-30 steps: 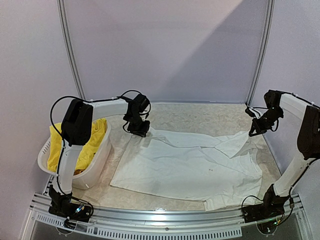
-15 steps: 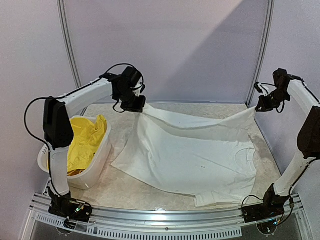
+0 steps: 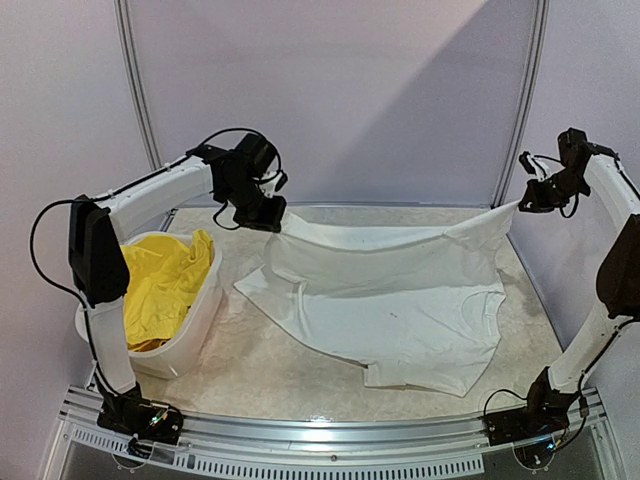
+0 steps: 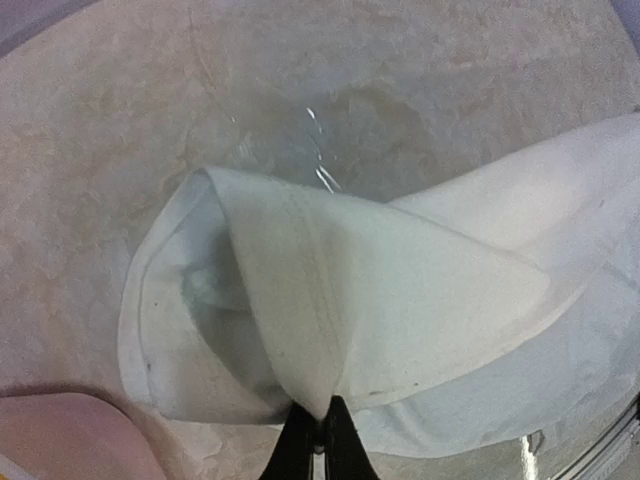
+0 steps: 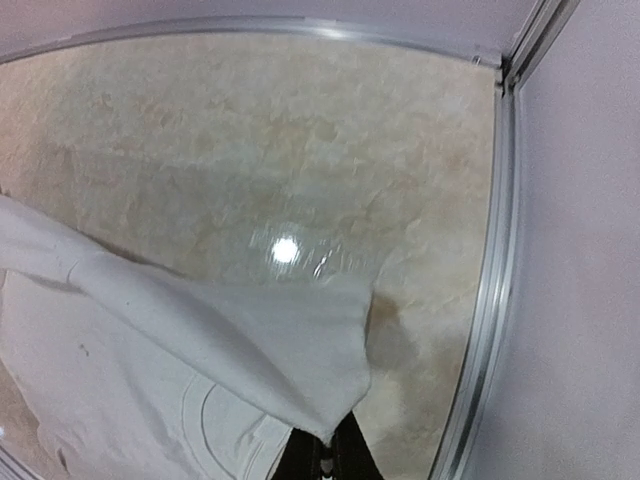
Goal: Fold and stack the mixed laundry pile
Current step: Adjust the flattened T-shirt at the center of the board.
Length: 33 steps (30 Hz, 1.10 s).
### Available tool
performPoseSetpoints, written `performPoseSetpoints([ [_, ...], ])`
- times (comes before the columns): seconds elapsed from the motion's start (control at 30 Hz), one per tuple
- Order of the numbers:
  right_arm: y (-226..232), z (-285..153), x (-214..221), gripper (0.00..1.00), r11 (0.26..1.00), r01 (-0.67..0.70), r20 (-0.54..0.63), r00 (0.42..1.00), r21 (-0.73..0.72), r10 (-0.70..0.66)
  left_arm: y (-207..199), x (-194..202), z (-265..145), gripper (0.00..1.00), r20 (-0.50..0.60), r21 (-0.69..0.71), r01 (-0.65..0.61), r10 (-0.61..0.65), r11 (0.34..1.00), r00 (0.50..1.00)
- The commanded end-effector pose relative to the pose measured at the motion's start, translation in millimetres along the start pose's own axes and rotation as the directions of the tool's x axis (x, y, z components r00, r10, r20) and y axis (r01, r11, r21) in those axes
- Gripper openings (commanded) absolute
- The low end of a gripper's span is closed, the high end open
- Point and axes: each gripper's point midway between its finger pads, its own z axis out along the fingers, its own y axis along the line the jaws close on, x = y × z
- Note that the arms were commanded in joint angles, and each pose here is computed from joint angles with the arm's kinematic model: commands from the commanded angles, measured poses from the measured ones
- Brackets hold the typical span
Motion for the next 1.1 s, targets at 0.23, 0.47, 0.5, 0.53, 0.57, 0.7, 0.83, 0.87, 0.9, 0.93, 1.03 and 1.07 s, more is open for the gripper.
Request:
performPoseSetpoints([
  [0.23,30,-43,76,0.0,0.997,0.06,-0.039,0.998,0.041,-0.058,-73,120,-2,0.03,-0.246,0.108,-0.088,0.113,0.99,0.963],
  [0.47,31,-17,106,0.0,0.999,0.032,-0.104,0.994,0.011,-0.031,-44,124,18,0.34,-0.316,-0.012,-0.127,0.117,0.992,0.942],
  [0.5,32,-12,108,0.0,1.0,0.023,-0.116,0.993,-0.003,-0.023,-42,123,23,0.35,-0.326,-0.014,-0.129,0.117,0.992,0.938],
  [0.53,32,-6,110,0.0,1.0,0.013,-0.13,0.991,-0.017,-0.015,-42,121,26,0.35,-0.329,-0.01,-0.127,0.117,0.992,0.937],
  [0.57,33,-3,111,0.0,1.0,0.007,-0.136,0.991,-0.029,-0.011,-43,121,28,0.35,-0.335,-0.002,-0.123,0.116,0.992,0.935],
  [0.7,34,9,115,0.0,0.998,-0.016,-0.151,0.988,-0.054,0.007,-53,138,34,0.31,-0.397,0.056,-0.084,0.099,0.995,0.912],
  [0.83,35,17,119,0.0,0.997,-0.027,-0.161,0.987,-0.071,0.015,-58,167,32,0.3,-0.435,0.094,-0.025,0.064,0.995,0.898],
  [0.87,36,19,120,0.0,0.996,-0.031,-0.162,0.987,-0.078,0.018,-61,174,30,0.3,-0.436,0.101,-0.005,0.049,0.995,0.899],
  [0.9,37,20,120,0.0,0.996,-0.035,-0.166,0.986,-0.083,0.021,-64,178,30,0.31,-0.426,0.112,0.004,0.044,0.994,0.904],
  [0.93,37,21,120,0.0,0.995,-0.038,-0.165,0.986,-0.088,0.023,-66,182,28,0.33,-0.42,0.116,0.008,0.041,0.993,0.907],
  [1.03,38,24,121,0.0,0.994,-0.043,-0.171,0.985,-0.096,0.026,-72,195,33,0.42,-0.404,0.126,0.023,0.03,0.992,0.914],
  [1.07,38,24,122,0.0,0.994,-0.043,-0.172,0.985,-0.097,0.026,-75,198,37,0.44,-0.399,0.133,0.029,0.027,0.991,0.916],
])
